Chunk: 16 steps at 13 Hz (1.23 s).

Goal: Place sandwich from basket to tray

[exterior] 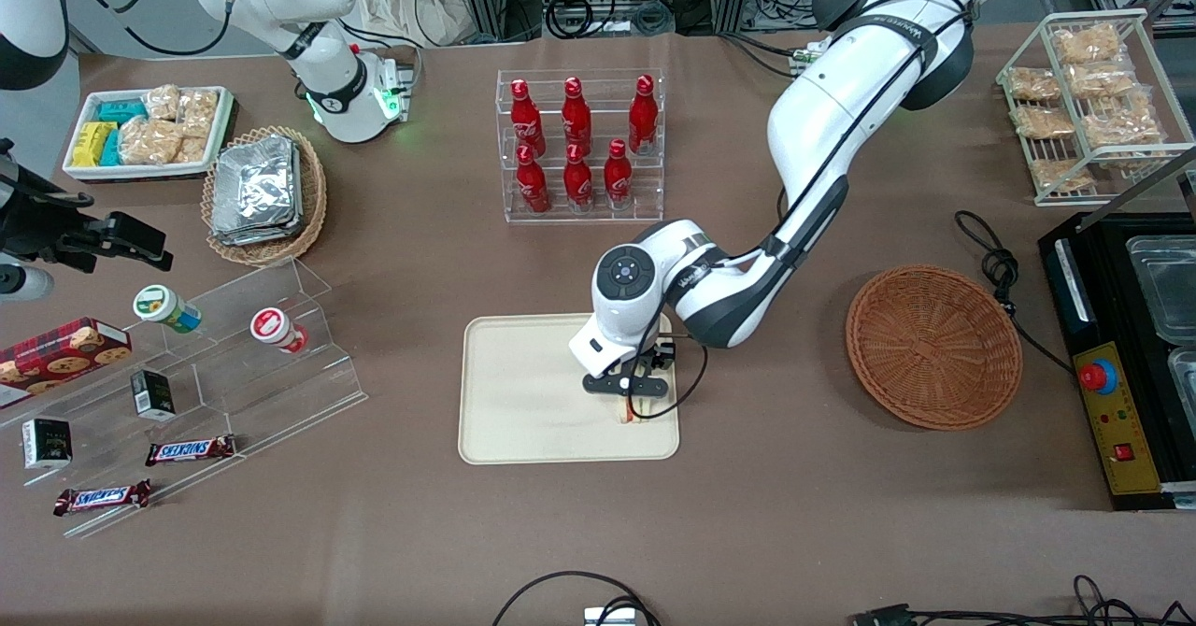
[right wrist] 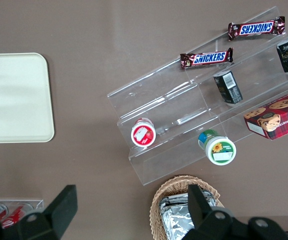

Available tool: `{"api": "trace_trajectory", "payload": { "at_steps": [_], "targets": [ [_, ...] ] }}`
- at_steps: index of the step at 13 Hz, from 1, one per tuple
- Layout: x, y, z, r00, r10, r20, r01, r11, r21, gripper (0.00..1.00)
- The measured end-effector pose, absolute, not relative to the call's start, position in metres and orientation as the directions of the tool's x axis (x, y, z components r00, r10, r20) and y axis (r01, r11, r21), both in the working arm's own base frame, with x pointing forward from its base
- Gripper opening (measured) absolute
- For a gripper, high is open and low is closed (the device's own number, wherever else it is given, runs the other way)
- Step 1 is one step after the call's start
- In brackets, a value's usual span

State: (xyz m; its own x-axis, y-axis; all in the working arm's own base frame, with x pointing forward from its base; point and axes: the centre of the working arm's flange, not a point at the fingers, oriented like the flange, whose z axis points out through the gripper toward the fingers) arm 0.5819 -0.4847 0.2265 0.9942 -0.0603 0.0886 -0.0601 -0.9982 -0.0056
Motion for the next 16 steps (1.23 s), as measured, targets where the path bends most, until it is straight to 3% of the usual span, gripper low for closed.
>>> {"api": "trace_trajectory", "payload": {
  "at_steps": [2,3,8,11,16],
  "targets": [
    [0.585,-0.484,0.227,0.994,-0.023,0.104,-0.025,-1.0,0.01,0.97],
    [0.586,-0.484,0.228,0.994,-0.008,0.107,-0.01,-1.0,0.014,1.0],
    [0.611,-0.466,0.268,0.98,0.132,0.151,0.128,-0.991,0.035,1.0],
    [0.641,-0.424,0.321,0.96,0.203,0.195,0.2,-0.979,0.033,1.0],
    [0.66,-0.361,0.407,0.934,0.265,0.239,0.28,-0.959,-0.031,1.0]
  ]
}}
